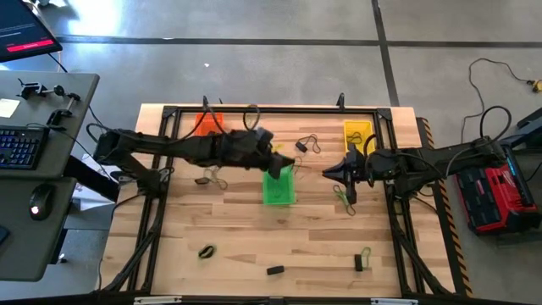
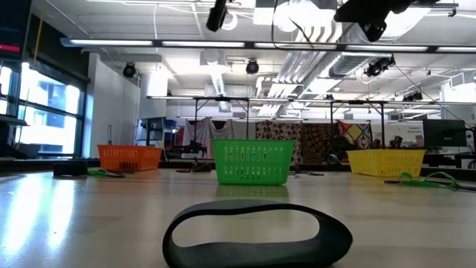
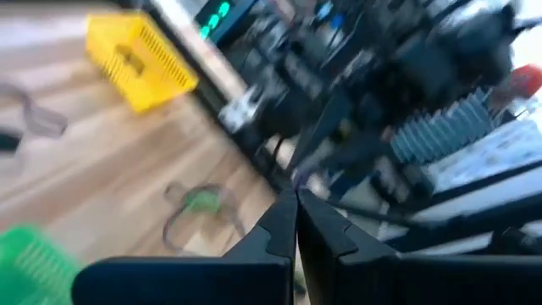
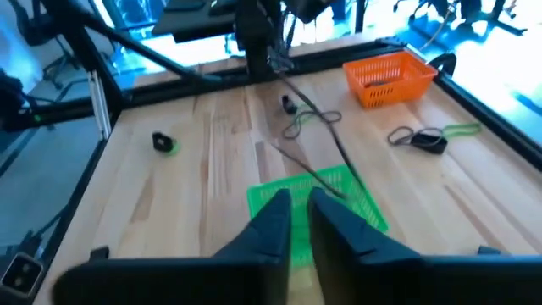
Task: Sort rubber bands into baskets
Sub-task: Put the purple rubber band into the yellow bin
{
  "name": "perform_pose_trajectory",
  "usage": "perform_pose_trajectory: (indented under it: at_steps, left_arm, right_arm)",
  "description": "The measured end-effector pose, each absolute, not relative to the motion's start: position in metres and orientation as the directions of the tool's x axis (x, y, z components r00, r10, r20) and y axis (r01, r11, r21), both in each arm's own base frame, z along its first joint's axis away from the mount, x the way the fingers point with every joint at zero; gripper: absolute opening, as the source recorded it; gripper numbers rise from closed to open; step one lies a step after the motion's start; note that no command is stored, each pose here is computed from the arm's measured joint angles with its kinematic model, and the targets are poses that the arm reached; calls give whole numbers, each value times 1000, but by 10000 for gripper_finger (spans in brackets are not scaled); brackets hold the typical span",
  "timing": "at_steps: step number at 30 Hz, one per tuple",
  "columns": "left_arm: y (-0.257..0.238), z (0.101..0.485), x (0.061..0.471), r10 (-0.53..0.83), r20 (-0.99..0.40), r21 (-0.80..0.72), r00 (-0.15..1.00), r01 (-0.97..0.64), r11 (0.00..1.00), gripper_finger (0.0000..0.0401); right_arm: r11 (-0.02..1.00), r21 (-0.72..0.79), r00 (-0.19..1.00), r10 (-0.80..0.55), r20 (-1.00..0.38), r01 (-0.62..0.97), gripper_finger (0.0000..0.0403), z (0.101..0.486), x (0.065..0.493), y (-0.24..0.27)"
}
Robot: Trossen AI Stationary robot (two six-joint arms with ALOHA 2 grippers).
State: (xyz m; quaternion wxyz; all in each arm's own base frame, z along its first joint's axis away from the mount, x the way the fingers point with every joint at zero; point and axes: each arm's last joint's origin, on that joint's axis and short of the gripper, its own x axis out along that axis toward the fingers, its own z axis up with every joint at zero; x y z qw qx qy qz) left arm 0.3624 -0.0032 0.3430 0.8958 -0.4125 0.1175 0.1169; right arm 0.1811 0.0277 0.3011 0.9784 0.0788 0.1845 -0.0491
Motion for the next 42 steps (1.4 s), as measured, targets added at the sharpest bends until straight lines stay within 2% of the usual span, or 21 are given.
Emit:
perform_pose_trajectory:
  at_steps: [6, 10, 16, 25, 30, 35, 42]
  left_arm:
    - [4, 339, 374, 121, -253, -730, 960, -272, 628, 0]
    - [6, 333, 386, 86, -196, -760, 977, -206, 617, 0]
    - [9, 327, 397, 50, -134, -787, 990, -138, 601, 0]
    - [9, 330, 398, 13, -100, -793, 995, -88, 602, 0]
    - [10, 330, 398, 6, -102, -784, 995, -84, 615, 0]
    - [15, 330, 398, -13, -103, -786, 995, -73, 614, 0]
    - [21, 329, 398, -27, -103, -787, 994, -65, 613, 0]
  right_arm:
    - [966, 178, 938, -121, -324, 186, 115, 305, 183, 23]
    - [952, 212, 948, -156, -278, 219, 144, 310, 185, 17]
    - [961, 164, 958, -188, -216, 225, 152, 314, 193, 10]
    - [964, 126, 946, -196, -258, 234, 152, 302, 212, 4]
    - [979, 83, 956, -162, -246, 187, 151, 296, 229, 3]
    - [976, 69, 954, -183, -239, 204, 126, 294, 234, -1]
    - [967, 62, 946, -226, -232, 246, 10, 295, 233, -9]
